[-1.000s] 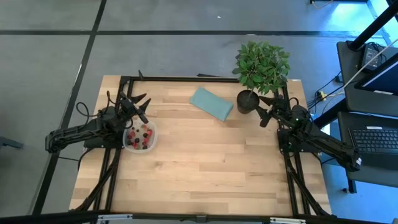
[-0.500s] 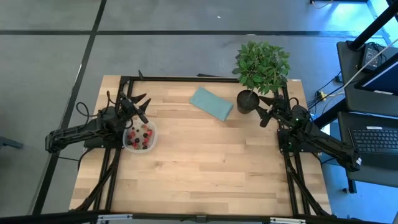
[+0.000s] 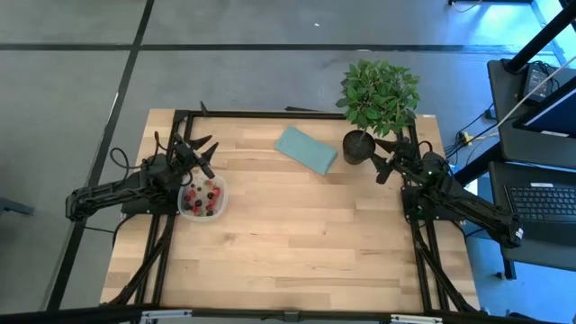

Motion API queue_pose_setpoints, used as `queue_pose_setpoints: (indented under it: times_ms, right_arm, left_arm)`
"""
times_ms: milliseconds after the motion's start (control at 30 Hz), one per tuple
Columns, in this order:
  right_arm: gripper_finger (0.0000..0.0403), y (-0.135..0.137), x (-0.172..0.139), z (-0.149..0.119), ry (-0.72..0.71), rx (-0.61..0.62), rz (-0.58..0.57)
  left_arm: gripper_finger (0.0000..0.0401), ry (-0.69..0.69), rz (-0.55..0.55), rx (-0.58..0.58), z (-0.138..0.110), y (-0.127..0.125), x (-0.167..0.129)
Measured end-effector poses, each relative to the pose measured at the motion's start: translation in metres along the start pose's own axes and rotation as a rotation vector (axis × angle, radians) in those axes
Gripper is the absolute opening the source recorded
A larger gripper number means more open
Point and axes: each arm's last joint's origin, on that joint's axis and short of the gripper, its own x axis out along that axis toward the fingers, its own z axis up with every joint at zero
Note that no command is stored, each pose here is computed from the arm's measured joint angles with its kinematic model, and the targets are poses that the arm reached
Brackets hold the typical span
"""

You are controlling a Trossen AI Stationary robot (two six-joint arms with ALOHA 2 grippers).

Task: Pick and placing Produce into tupperware
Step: Return to Home Position

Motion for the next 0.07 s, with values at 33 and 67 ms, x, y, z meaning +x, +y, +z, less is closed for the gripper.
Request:
queue_pose_setpoints:
  times_ms: [33, 67]
  right_arm:
    - [0.0281, 0.0, 0.0, 0.0, 0.0, 0.0, 0.0]
    - [0.0281, 0.0, 0.0, 0.0, 0.0, -0.001, 0.0]
  left_arm:
    - [0.0148, 0.0, 0.0, 0.0, 0.0, 0.0, 0.0]
    - [0.0148, 0.0, 0.0, 0.0, 0.0, 0.0, 0.0]
